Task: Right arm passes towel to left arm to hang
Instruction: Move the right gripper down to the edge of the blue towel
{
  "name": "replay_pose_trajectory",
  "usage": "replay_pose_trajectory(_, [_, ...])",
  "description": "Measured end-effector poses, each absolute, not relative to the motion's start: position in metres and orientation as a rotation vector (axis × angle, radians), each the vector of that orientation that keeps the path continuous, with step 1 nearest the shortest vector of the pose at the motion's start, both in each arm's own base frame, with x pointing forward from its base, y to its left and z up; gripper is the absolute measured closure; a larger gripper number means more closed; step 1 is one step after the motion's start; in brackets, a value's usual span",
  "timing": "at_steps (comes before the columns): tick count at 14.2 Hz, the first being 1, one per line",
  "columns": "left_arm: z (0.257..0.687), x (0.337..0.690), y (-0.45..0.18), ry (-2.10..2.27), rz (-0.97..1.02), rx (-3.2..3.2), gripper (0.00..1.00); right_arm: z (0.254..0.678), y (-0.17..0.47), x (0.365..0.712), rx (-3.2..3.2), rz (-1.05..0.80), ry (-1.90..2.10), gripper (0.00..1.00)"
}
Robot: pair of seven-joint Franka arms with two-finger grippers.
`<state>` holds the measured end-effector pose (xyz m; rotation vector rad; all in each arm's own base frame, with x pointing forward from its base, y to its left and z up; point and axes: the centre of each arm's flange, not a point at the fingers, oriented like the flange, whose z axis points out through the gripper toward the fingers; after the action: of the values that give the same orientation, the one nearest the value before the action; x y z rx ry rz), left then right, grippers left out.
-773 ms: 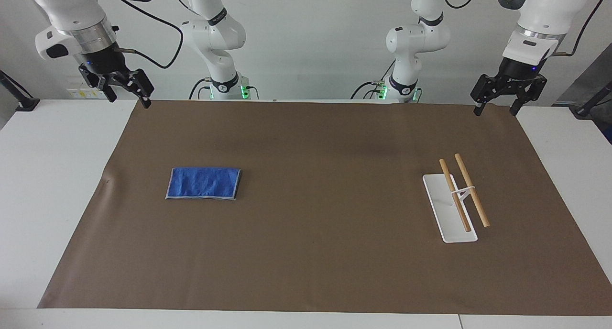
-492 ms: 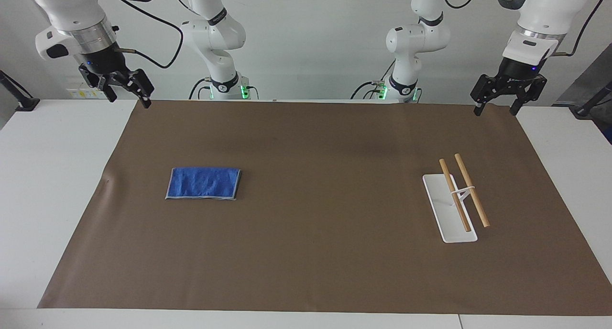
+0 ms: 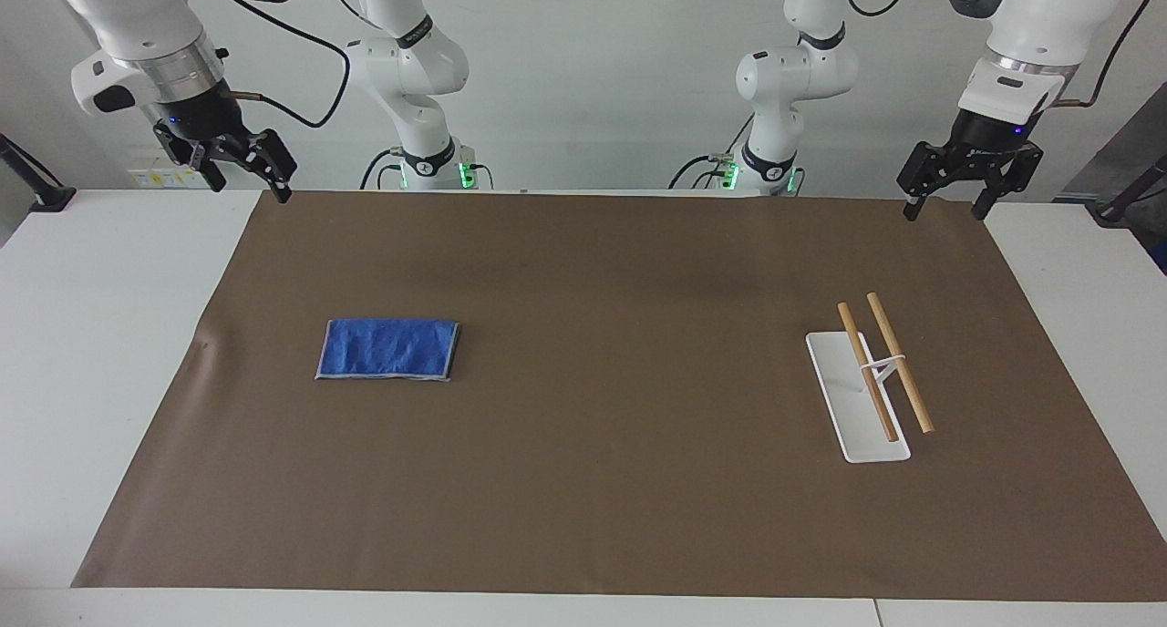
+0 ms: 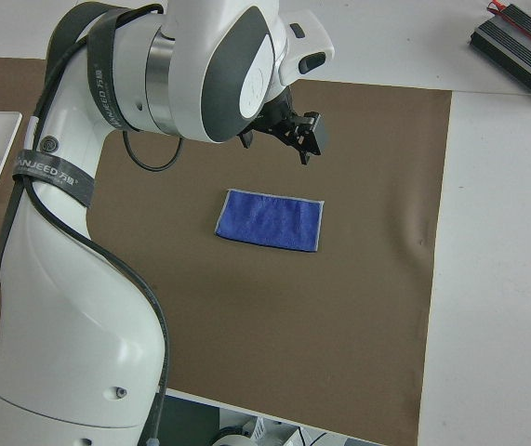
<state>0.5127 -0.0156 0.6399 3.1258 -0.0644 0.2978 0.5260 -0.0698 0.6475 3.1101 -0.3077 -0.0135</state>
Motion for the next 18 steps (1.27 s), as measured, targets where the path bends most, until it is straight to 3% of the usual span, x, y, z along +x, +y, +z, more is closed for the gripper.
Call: replay_pose_trajectory(18, [0.64,0.513,-0.016,-0.064,0.298,3.126,0.0,0.62,-0.081,0.516,3.125,0.022,-0.155,0.0])
